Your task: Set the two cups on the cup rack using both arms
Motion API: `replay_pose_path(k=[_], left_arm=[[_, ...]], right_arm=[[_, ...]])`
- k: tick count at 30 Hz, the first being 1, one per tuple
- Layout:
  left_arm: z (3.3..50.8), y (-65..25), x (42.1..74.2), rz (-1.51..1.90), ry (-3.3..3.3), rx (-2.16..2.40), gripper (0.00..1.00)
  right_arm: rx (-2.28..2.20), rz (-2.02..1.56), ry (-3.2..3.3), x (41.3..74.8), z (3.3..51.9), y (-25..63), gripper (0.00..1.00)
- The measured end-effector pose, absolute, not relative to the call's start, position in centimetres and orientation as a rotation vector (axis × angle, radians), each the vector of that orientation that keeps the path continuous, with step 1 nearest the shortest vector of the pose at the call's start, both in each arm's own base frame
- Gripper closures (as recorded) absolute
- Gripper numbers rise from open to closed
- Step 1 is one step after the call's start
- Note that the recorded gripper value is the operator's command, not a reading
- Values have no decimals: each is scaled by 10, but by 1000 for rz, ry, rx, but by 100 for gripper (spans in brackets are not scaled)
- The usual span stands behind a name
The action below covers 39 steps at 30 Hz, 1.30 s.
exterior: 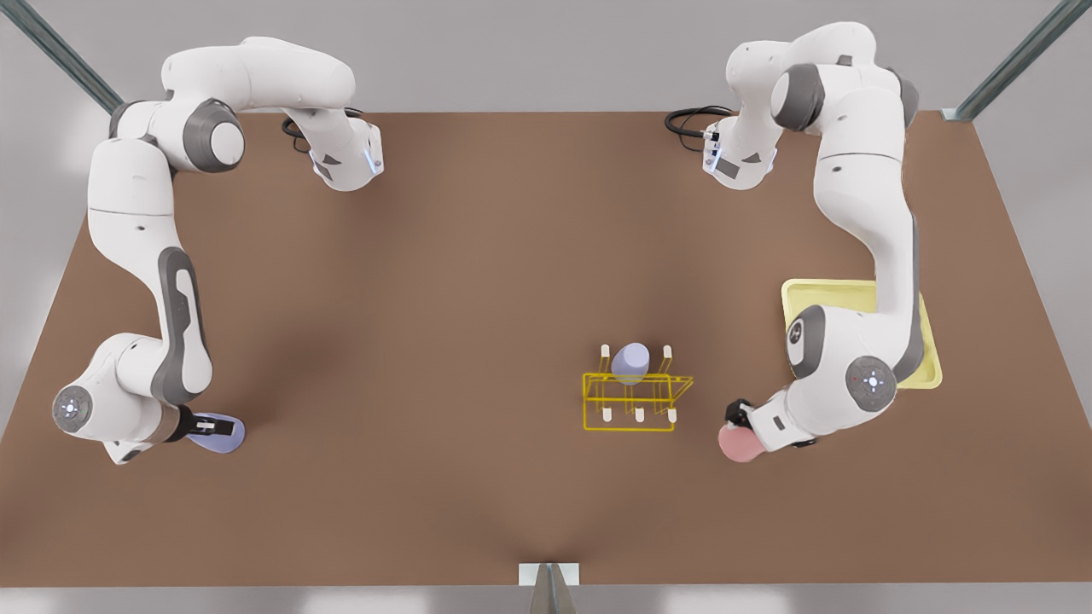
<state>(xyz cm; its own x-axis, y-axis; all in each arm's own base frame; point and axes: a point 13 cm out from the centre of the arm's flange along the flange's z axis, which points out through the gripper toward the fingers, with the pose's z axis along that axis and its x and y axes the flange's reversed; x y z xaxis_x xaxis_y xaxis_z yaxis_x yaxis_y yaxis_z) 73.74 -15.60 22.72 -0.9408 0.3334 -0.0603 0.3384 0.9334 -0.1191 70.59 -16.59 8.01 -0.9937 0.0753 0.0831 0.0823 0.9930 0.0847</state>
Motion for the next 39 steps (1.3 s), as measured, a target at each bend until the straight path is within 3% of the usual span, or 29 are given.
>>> replay_pose_path(k=[7, 15, 16, 17, 25, 28, 33, 34, 36, 39], left_arm=[[251, -253, 698, -287, 3170, 415, 17], [216, -259, 671, -248, 3330, 155, 16], [214, -260, 670, -249, 3337, 126, 15], [213, -263, 669, -255, 3343, 101, 0], [212, -265, 667, -249, 3359, -81, 0], [241, -253, 672, -204, 3337, -121, 0], [375, -179, 677, -147, 3260, -243, 0], [398, -155, 664, -89, 3263, -247, 0], [410, -125, 597, 82, 3320, -182, 0], [409, -107, 580, 126, 3346, -117, 0]], right_arm=[[45, -296, -3075, 725, 123, -72, 38], [238, -469, -3060, 730, 168, 39, 38], [258, -490, -3056, 730, 172, 53, 38], [279, -511, -3051, 729, 177, 69, 38], [388, -652, -3003, 715, 205, 181, 38], [414, -670, -2990, 707, 208, 228, 37], [425, -699, -2999, 699, 218, 302, 37], [420, -707, -3005, 698, 219, 314, 37], [409, -724, -3017, 695, 221, 338, 37], [400, -765, -3033, 687, 222, 386, 37]])
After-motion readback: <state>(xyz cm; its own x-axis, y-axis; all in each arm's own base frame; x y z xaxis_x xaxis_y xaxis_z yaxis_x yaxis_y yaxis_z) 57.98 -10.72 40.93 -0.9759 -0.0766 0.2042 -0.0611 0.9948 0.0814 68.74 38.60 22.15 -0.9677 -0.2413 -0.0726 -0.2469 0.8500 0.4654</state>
